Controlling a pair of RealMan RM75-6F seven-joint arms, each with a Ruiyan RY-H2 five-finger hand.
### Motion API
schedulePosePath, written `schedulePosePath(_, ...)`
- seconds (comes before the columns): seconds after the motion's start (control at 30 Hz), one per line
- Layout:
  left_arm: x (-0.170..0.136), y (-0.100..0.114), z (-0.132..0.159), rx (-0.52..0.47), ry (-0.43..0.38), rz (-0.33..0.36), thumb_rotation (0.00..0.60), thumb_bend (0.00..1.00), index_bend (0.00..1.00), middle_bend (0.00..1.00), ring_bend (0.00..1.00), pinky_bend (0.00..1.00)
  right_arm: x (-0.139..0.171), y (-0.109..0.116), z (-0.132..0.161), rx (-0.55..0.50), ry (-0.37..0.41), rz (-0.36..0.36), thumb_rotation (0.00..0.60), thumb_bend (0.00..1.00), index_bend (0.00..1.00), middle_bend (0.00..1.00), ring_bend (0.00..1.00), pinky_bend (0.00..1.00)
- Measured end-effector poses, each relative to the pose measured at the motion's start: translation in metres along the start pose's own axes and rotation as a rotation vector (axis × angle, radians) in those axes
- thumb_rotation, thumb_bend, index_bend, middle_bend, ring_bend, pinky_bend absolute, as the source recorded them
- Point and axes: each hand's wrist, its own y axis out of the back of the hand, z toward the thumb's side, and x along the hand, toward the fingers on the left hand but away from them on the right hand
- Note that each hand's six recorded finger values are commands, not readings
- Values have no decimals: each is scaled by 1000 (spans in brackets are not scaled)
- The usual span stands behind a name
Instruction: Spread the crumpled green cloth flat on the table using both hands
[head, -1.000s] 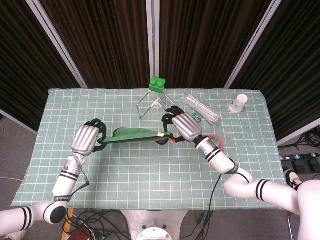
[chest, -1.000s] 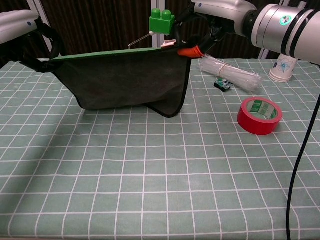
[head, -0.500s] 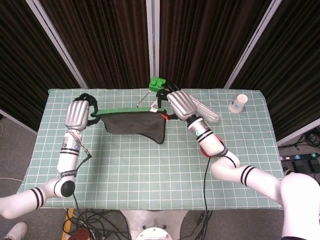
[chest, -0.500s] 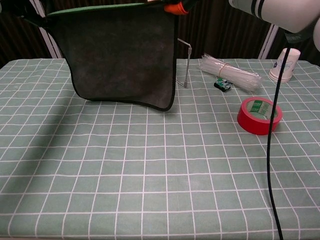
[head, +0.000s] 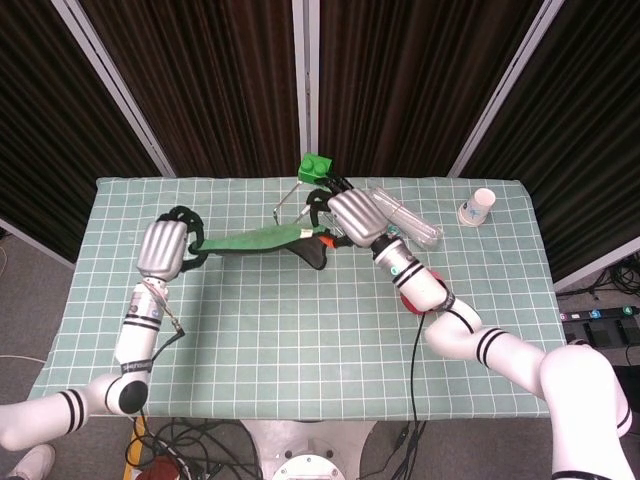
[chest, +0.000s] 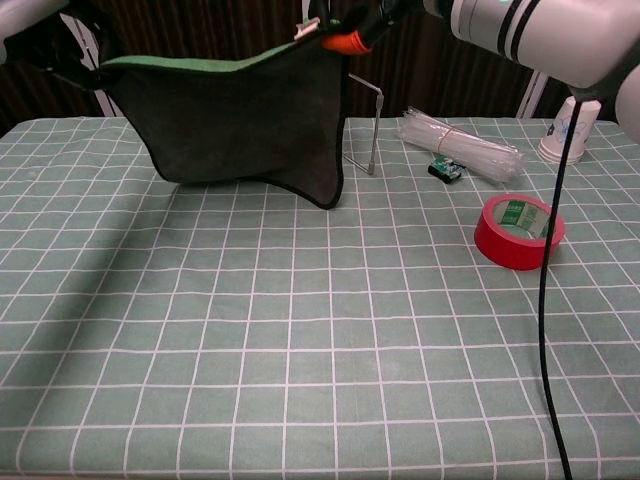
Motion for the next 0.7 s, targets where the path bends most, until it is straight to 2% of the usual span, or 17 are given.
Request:
schedulePosePath(0.33,-42,-16,8,73,-81,-95,600,485,754,418,230,334,47,-42,7,-73,81,97,600,579,774,305,100,64)
schedulePosePath(0.5,-66,-29,9,122,-122,-165,600,485,754,418,230,333,66,-55,12,-99,103,130,600,578,774,307,101,65)
schedulePosePath(0.7,-86,-43,11,136,-151,-231,600,484,754,418,230,334,87,-69,13,-109,110,166,600,578,775,306,100,65)
